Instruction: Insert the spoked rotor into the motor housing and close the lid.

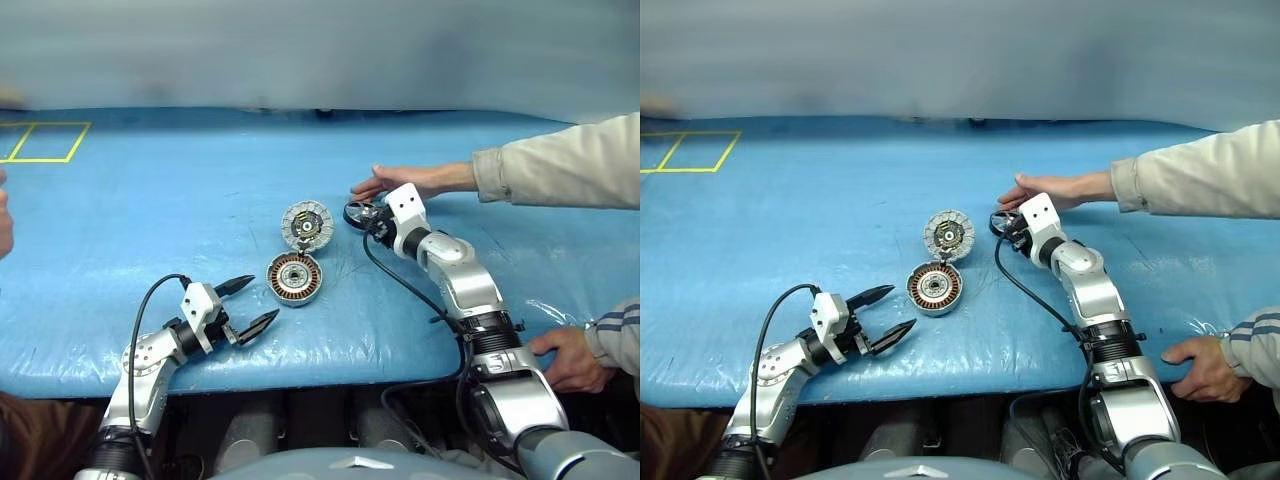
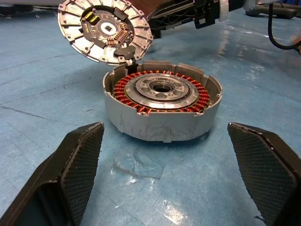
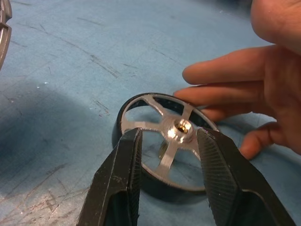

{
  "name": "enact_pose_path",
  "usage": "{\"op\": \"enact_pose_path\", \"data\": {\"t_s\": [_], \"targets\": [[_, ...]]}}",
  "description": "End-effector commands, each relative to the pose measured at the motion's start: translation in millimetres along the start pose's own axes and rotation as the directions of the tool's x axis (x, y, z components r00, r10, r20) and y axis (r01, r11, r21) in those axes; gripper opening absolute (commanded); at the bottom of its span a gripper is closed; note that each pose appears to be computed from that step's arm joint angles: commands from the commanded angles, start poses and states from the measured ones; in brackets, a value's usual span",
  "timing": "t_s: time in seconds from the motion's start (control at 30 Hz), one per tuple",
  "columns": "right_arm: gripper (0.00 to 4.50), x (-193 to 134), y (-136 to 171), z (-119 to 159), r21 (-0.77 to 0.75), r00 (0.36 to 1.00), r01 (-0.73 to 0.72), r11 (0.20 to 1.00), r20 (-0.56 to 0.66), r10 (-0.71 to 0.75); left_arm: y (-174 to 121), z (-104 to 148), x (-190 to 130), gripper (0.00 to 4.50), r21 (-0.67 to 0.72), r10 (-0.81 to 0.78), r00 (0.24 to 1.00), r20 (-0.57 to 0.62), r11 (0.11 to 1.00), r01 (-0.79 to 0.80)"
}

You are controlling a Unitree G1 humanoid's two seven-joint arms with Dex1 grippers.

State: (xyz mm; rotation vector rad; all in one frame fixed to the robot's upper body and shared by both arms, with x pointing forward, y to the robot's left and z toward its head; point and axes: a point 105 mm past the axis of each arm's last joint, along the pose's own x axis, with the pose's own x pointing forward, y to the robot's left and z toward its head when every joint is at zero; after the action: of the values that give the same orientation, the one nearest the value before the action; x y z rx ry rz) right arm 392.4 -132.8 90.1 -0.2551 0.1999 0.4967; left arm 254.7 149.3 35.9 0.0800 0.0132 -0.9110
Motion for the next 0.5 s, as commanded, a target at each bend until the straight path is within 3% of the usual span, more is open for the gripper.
{"op": "enact_pose_path", "data": {"t_s": [0.03,0.5], "targets": [[1.89,-3,-7,17,-0.002,0.997,0.022,1.0,0.068,-0.021,-1,11,4,4.5,0.042,-0.01,0.999,0.038,0.999,0.008],[1.89,-19,1,21,0.01,0.995,0.007,1.0,0.096,-0.008,-1,9,5,4.5,0.049,-0.019,0.999,0.032,0.999,0.017]]}}
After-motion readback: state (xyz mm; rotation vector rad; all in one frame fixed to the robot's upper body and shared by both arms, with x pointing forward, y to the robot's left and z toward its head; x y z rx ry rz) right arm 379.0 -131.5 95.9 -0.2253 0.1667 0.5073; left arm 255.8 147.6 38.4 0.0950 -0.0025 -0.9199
